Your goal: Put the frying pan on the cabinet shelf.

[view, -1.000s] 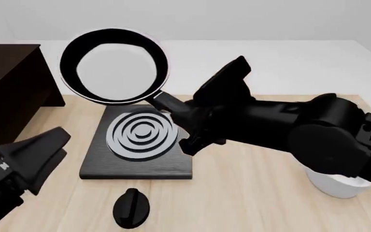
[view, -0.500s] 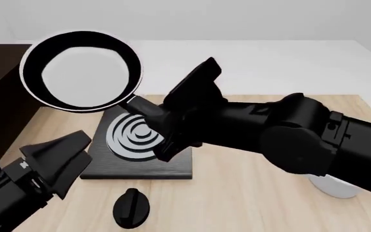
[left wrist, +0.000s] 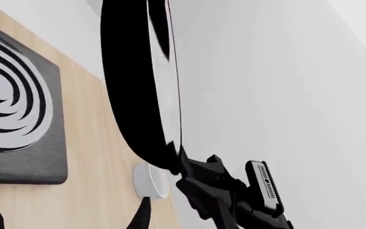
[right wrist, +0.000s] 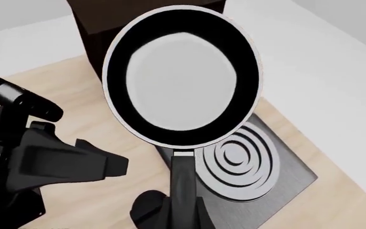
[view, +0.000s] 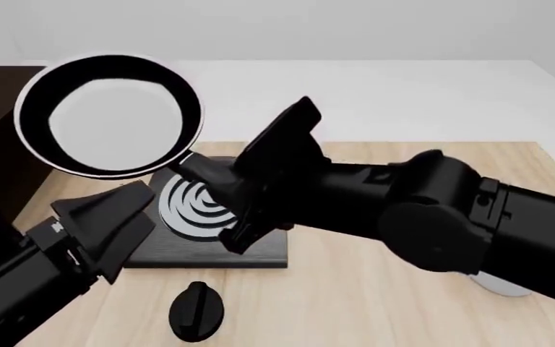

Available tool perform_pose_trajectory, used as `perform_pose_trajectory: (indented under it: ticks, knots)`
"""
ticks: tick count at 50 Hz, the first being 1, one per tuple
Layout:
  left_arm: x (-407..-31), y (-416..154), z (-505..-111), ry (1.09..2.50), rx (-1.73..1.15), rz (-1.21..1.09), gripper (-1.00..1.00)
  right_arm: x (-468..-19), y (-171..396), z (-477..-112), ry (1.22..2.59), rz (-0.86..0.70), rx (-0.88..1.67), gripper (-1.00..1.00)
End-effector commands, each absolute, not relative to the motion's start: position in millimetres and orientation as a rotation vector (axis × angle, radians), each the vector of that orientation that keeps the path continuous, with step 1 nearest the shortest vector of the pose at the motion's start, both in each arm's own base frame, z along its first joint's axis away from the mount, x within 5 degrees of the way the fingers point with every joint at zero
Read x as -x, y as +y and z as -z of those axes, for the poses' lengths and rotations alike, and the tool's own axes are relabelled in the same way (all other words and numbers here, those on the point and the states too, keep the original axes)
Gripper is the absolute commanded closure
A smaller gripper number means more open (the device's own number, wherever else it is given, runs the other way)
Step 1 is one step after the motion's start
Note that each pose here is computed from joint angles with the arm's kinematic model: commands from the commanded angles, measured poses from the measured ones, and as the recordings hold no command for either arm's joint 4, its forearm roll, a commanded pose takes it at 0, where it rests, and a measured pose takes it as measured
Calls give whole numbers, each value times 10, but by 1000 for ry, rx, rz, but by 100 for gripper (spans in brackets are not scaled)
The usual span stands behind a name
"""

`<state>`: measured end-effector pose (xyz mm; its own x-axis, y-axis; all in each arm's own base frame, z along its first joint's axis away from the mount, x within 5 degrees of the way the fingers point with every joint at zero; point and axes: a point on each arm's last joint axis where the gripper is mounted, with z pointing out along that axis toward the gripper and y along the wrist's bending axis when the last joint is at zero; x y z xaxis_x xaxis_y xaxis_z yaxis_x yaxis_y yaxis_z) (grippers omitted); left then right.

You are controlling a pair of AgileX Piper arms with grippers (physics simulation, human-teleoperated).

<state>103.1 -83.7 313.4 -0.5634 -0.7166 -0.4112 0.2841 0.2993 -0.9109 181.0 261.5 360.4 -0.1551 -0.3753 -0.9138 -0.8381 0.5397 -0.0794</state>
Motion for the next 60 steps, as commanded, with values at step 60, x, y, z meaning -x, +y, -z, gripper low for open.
perform_pose_trajectory:
  ticks: [60]
  knots:
    - [-1402,-1185,-2966,1741,410,1414,-100,-1574,2656,-3613,1712,-660,1015,100]
